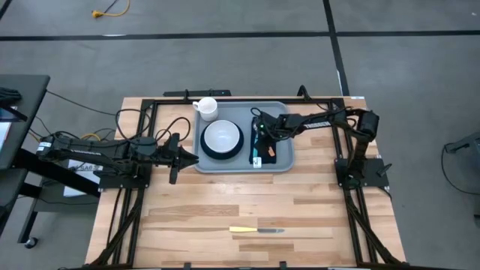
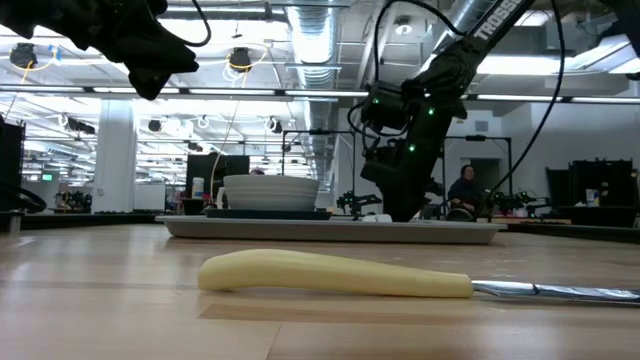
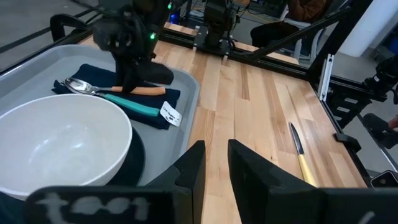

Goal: Set up tray
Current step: Adjust the orange fork

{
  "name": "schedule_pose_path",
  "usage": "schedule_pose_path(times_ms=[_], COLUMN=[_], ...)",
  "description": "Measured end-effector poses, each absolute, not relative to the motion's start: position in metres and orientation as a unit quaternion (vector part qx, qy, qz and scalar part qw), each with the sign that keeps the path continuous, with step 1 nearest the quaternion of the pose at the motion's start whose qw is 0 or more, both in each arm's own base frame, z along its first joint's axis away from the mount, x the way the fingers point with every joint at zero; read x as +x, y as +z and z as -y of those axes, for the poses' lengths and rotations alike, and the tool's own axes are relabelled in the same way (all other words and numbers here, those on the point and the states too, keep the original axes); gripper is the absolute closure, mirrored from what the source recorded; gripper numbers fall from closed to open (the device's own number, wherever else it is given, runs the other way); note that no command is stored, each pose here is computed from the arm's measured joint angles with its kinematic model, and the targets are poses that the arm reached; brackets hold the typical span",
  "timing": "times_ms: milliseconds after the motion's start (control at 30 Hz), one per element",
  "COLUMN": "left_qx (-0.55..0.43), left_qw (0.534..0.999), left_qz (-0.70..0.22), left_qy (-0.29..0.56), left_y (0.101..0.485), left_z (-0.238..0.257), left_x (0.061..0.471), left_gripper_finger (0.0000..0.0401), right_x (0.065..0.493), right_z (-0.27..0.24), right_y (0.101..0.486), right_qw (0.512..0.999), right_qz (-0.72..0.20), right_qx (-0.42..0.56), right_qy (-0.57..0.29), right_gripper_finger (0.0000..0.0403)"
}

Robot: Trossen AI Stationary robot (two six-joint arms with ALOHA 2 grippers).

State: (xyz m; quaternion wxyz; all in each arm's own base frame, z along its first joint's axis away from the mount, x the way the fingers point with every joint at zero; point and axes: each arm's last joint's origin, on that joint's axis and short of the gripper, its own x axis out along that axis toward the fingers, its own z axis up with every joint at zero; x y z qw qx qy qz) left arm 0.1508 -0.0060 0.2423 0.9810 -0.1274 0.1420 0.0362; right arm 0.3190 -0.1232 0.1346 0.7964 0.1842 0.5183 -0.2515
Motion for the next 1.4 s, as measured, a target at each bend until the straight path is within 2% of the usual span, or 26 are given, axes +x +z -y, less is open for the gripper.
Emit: schedule_pose_path(times_ms=[200,400,800,1100,1400], left_qx=[-0.128,-0.128,-0.128,-0.128,-0.128], left_qw=[0.981,0.981,0.981,0.981,0.981], left_qz=[-0.142,-0.142,-0.142,-0.142,-0.142], left_qy=[0.035,0.035,0.035,0.035,0.034], left_y=[0.242,0.242,0.242,0.242,0.242], left_z=[0.006,0.006,0.006,0.006,0.006], left_x=[0.151,0.151,0.151,0.151,0.151], left_gripper_finger=[0.0344,0.0344,0.0344,0.0344,0.0344], right_x=[0.323,0.323,0.319,0.32,0.321], right_z=[0.126,0.127,0.125,0.126,0.126], right_y=[0.116,0.122,0.133,0.134,0.135], right_qw=[0.787,0.791,0.79,0.78,0.766], right_qz=[-0.531,-0.516,-0.499,-0.48,-0.46], right_qx=[0.185,0.195,0.221,0.26,0.302], right_qy=[-0.255,-0.263,-0.279,-0.305,-0.332], right_gripper_finger=[0.029,0.0301,0.0364,0.0343,0.0366])
